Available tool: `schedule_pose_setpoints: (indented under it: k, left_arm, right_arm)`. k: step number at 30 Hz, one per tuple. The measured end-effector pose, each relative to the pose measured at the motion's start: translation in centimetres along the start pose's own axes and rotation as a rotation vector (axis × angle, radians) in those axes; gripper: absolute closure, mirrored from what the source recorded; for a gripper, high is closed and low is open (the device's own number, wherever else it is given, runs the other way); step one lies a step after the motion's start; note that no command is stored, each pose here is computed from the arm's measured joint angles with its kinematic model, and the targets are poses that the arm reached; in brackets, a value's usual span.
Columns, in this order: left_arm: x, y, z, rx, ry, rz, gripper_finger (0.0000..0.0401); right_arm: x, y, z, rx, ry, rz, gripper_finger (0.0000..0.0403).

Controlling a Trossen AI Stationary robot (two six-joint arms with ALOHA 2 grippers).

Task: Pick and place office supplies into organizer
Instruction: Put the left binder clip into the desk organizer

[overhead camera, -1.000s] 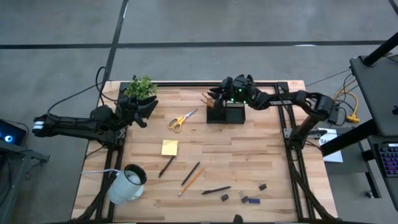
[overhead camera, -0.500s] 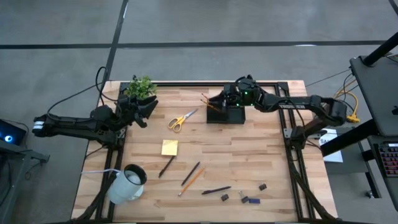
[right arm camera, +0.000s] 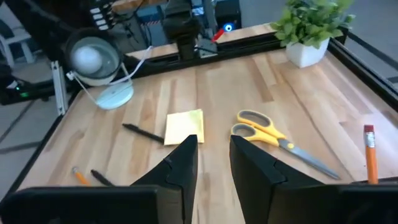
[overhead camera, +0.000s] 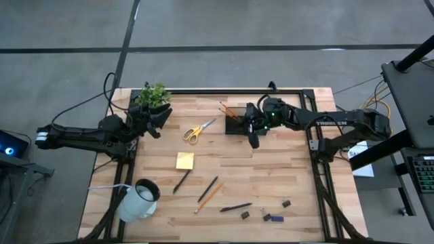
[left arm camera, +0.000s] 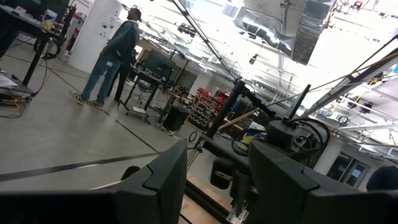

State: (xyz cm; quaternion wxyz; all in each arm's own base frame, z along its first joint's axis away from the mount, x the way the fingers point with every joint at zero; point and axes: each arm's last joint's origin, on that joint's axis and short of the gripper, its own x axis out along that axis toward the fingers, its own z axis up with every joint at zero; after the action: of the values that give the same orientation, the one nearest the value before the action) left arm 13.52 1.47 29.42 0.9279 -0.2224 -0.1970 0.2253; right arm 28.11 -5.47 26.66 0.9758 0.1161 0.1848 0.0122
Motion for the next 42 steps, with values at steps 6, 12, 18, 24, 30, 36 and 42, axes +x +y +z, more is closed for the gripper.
schedule_pose_setpoints:
  k: [6, 12, 18, 24, 30, 36, 42]
  left_arm:
    - [0.1, 0.0, -0.1, 0.003, 0.003, 0.002, 0.0244]
    - [0.3, 0.0, -0.5, 0.012, 0.021, 0.011, 0.0244]
    - [0.8, 0.0, -1.2, -0.024, 0.048, 0.023, 0.0244]
    - [1.2, -0.1, -1.5, -0.071, 0.048, 0.024, 0.0244]
    - [1.3, -0.1, -1.8, -0.067, 0.058, 0.029, 0.0244]
    - [1.3, -0.2, -1.6, -0.077, 0.048, 0.016, 0.0244]
    - [1.3, -0.2, -1.7, -0.077, 0.05, 0.01, 0.0244]
  right_arm:
    - [0.0, 2.4, -0.1, -0.007, 0.009, 0.066, 0.0315]
    - [0.4, 4.8, -1.0, -0.027, 0.064, 0.098, 0.0303]
    - [0.5, 6.8, -1.7, -0.049, 0.091, 0.098, 0.0283]
    - [0.4, 8.3, -1.9, -0.052, 0.1, 0.146, 0.0263]
    - [0.1, 10.5, -1.2, -0.079, 0.075, 0.129, 0.0251]
    - [0.0, 12.9, -0.5, -0.115, 0.107, 0.091, 0.025]
    - [1.8, 15.2, -0.8, -0.107, 0.273, 0.094, 0.0245]
